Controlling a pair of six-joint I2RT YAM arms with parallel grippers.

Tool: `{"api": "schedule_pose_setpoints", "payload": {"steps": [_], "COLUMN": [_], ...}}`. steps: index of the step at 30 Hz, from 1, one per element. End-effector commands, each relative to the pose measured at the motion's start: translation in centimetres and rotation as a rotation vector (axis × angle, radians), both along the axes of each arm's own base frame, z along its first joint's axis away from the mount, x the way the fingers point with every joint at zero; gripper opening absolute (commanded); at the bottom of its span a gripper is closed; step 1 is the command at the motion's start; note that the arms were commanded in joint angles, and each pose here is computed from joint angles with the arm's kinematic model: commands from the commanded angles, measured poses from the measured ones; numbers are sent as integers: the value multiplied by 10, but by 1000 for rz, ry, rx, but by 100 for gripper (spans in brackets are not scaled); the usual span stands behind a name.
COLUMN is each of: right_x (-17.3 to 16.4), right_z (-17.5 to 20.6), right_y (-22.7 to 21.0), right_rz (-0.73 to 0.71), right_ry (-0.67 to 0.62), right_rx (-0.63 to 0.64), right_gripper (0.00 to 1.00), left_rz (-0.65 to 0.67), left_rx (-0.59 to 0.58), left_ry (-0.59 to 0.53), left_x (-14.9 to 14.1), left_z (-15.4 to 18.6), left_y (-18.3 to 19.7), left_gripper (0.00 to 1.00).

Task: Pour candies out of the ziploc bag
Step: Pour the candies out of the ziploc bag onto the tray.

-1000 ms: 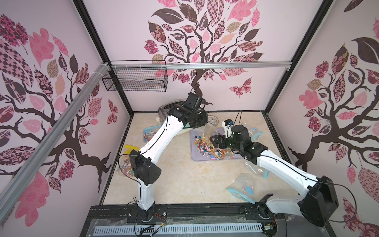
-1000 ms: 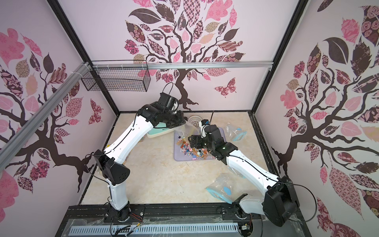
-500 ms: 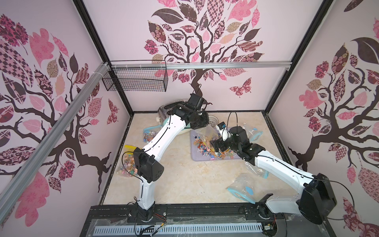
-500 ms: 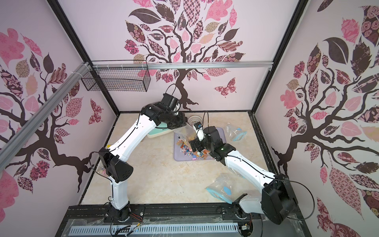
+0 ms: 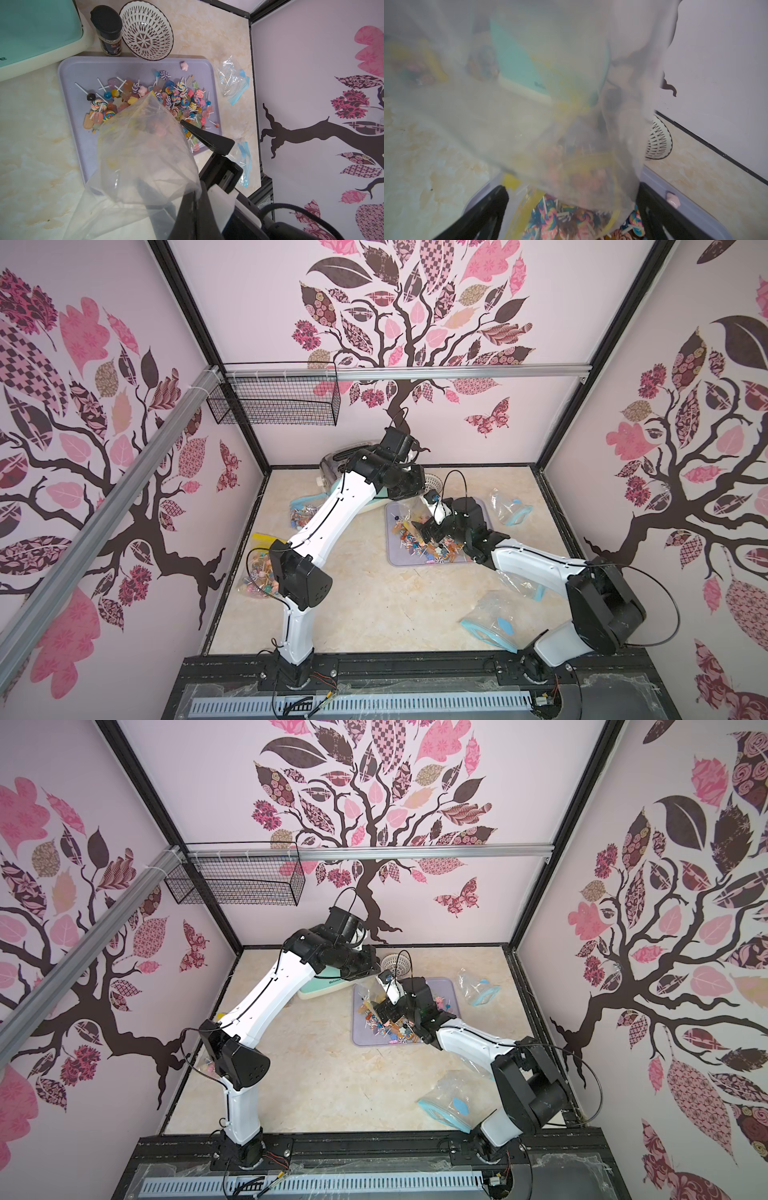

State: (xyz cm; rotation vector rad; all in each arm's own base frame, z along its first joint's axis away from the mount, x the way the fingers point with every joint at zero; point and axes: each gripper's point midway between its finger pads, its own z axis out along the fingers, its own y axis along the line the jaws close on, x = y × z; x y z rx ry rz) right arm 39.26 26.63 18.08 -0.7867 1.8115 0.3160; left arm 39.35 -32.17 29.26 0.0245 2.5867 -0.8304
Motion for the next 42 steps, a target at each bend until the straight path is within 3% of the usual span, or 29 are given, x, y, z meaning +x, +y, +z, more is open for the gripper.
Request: {"api": "schedule_pose_setpoints", "payload": {"steps": [1,4,10,12,17,22,26,32,35,38,42], "right_x": [15,21,21,21,22,22,15,5,12,20,29], "right_z": [27,29,39,41,44,52,64,72,65,53,44], "right_y": [18,22,28,29,31,24,3,-25,-43,-74,-138], "right_rz": [26,24,51,50,48,6,-79,-171,-249,-362,-581], "right_ry": [-70,-77,-88,-85,-76,-92,-144,-174,-145,-98,20], "right_rx": [64,77,114,132,158,212,297,379,328,263,146], "right_gripper": [100,97,66,31,0,0,0,0,0,0,0], "left_rz": [-41,-52,-64,-67,-78,-94,-89,-61,-30,33,158], "left_rx": [-29,-38,-41,-43,-50,-60,-49,-20,2,28,71], "left_ry": [-22,-24,-25,-26,-30,-41,-69,-106,-142,-228,-371], "left_x": [-8,-12,-18,-19,-24,-27,-28,-27,-26,-25,-25], "left_z": [14,17,21,22,25,30,38,48,56,70,85], "left_y": [-8,-11,-12,-13,-15,-17,-11,6,23,48,96], "left_gripper": [0,0,0,0,0,0,25,44,53,78,98]}}
